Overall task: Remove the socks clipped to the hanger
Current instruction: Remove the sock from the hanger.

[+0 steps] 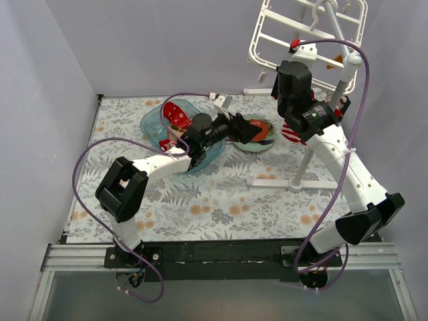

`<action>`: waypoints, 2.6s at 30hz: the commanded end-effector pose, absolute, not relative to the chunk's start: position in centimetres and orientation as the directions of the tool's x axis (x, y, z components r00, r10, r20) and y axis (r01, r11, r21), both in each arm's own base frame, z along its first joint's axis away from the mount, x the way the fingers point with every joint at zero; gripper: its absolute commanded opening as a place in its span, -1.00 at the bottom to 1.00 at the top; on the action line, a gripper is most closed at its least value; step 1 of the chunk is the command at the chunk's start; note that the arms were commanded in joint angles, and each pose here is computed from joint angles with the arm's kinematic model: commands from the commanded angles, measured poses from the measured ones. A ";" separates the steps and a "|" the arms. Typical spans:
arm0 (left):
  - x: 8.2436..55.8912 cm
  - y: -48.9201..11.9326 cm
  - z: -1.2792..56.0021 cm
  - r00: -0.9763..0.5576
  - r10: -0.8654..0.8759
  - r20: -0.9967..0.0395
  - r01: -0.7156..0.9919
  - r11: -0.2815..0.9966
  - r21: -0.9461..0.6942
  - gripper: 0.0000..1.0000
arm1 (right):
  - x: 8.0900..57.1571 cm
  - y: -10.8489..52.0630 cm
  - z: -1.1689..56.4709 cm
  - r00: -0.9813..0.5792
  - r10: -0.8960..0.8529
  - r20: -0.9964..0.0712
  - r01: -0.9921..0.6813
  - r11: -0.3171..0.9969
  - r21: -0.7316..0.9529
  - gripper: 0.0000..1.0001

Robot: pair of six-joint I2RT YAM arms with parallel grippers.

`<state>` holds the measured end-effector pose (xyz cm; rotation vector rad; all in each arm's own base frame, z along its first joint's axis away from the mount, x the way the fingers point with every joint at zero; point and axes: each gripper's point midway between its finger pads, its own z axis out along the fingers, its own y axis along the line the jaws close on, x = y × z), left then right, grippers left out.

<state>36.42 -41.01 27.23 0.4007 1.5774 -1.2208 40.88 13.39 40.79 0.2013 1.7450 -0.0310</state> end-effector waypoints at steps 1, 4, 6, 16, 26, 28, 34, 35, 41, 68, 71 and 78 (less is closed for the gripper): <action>36.5 -43.4 30.8 -0.308 -0.357 -0.882 0.846 0.322 -0.425 0.49 | 40.3 15.0 41.7 -0.189 0.155 -0.970 0.068 0.987 0.144 -0.97; 36.9 -44.8 31.4 -0.313 -0.364 -0.877 0.852 0.300 -0.429 0.51 | 40.1 15.4 41.7 -0.197 0.166 -0.966 0.046 0.986 0.160 -0.97; 37.5 -45.7 30.4 -0.330 -0.358 -0.873 0.848 0.294 -0.441 0.54 | 40.0 15.6 42.0 -0.194 0.178 -0.965 0.036 0.984 0.174 -0.97; 37.4 -50.4 29.6 -0.353 -0.327 -0.877 0.887 0.182 -0.425 0.55 | 40.0 16.2 41.7 -0.214 0.180 -0.960 0.011 0.983 0.182 -0.97; 37.9 -52.4 29.2 -0.349 -0.361 -0.865 0.896 0.141 -0.421 0.54 | 39.8 16.4 42.1 -0.219 0.180 -0.959 -0.006 0.983 0.185 -0.97; 37.8 -52.9 29.4 -0.335 -0.370 -0.866 0.902 0.141 -0.409 0.54 | 39.8 16.5 42.0 -0.223 0.175 -0.959 -0.010 0.983 0.182 -0.97; 37.5 -53.7 28.9 -0.300 -0.392 -0.870 0.923 0.109 -0.368 0.52 | 39.7 16.5 41.7 -0.235 0.163 -0.958 -0.016 0.985 0.171 -0.97; 37.4 -53.8 29.1 -0.296 -0.396 -0.870 0.927 0.103 -0.362 0.53 | 39.7 16.5 41.7 -0.236 0.163 -0.958 -0.016 0.985 0.172 -0.97; 36.8 -54.0 29.2 -0.290 -0.414 -0.863 0.934 0.075 -0.350 0.48 | 39.7 16.6 41.9 -0.238 0.153 -0.959 -0.025 0.986 0.163 -0.97; 29.1 -41.2 38.4 -0.545 -0.324 -0.773 0.819 -0.400 -0.411 -0.99 | 37.2 16.7 45.4 -0.124 0.147 -0.981 -0.166 0.972 0.166 -0.88; 29.2 -40.8 38.8 -0.607 -0.274 -0.746 0.771 -0.429 -0.471 -0.99 | 37.1 16.9 46.1 -0.105 0.156 -0.982 -0.182 0.968 0.174 -0.85; 28.3 -39.4 39.7 -0.702 -0.153 -0.695 0.659 -0.509 -0.554 -1.00 | 36.1 17.6 47.1 -0.072 0.192 -0.979 -0.250 0.946 0.204 -0.42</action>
